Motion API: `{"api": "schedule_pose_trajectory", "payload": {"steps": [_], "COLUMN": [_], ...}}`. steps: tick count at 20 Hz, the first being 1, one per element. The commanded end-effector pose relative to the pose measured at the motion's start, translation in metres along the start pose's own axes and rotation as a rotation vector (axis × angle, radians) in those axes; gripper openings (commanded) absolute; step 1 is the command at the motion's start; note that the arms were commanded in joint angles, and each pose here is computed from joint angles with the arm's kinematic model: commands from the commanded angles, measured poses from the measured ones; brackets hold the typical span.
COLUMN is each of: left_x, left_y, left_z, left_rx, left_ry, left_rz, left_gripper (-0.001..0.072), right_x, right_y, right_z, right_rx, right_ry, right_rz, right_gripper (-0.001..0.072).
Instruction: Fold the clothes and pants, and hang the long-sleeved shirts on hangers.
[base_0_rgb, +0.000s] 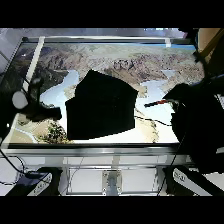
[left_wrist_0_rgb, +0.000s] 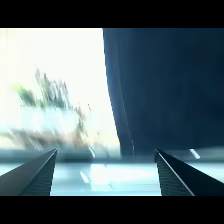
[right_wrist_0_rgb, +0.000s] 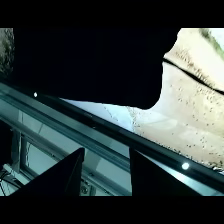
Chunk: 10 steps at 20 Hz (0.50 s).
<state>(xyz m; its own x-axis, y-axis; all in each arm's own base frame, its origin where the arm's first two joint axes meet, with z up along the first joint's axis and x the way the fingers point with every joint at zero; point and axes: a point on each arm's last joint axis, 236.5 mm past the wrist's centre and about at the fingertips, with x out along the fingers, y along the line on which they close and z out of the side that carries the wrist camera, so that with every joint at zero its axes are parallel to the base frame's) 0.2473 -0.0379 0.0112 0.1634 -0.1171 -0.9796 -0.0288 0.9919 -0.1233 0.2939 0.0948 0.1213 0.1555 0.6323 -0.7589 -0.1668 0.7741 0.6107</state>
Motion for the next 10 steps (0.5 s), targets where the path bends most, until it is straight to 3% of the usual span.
{"api": "schedule_pose_trajectory", "payload": {"steps": [1,5,10], "left_x": [0.049,0.075,0.097], "left_y": [-0.018,-0.029,-0.041], "left_z": [-0.049,-0.063,-0.068], "left_rx": [-0.102,-0.151,-0.12], "left_ry": [0.042,0.1,0.181], "left_rz": [-0.163,-0.222,-0.287], "left_gripper": [0.0713,0.0713,0.0713], "right_x": [0.054,0.071,0.08], "right_y": [-0.016,-0.01,-0.01], "right_z": [-0.043,-0.058,-0.035], "right_rx": [0.074,0.057,0.017], "right_ry": [0.074,0.129,0.035], "right_rz": [0.022,0.033,0.002], "right_gripper": [0.0338,0.0338,0.0338]}}
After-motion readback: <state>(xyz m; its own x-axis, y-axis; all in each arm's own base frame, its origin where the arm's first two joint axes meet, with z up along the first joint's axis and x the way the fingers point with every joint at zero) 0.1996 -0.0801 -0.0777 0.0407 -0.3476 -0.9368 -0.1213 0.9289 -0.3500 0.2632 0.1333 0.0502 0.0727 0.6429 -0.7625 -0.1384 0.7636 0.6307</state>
